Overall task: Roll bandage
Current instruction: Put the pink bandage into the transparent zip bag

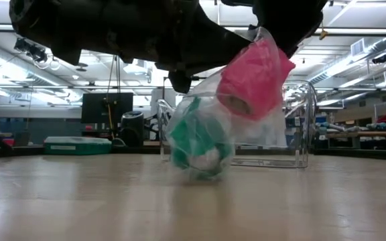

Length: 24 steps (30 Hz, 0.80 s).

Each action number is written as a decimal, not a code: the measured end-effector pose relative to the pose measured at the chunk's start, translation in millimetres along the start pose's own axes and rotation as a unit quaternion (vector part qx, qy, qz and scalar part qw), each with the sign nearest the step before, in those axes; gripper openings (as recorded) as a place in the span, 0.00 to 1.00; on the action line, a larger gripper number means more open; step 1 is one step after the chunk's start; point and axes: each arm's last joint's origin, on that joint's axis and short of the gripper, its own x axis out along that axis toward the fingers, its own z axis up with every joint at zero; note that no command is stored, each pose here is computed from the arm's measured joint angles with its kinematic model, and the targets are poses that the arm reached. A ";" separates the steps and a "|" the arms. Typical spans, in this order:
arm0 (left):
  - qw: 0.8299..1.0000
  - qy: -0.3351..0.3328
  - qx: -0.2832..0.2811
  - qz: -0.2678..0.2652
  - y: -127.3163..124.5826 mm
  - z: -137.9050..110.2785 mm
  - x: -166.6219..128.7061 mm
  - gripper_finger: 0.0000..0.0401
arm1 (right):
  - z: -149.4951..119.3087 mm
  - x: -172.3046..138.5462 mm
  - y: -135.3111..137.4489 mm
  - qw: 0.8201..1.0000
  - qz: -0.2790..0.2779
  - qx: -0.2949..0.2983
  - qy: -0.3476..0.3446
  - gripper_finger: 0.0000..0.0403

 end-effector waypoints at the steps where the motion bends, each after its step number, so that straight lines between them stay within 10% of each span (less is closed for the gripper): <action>1: 1.000 0.000 0.000 0.001 0.0 0.1 0.0 0.01 | -0.3 -1.7 1.1 1.000 0.001 -0.007 -0.001 0.19; 24: 0.999 -0.046 0.003 -0.021 -3.7 10.9 -1.6 0.01 | -2.2 -68.7 11.8 0.997 0.022 0.047 -0.056 0.38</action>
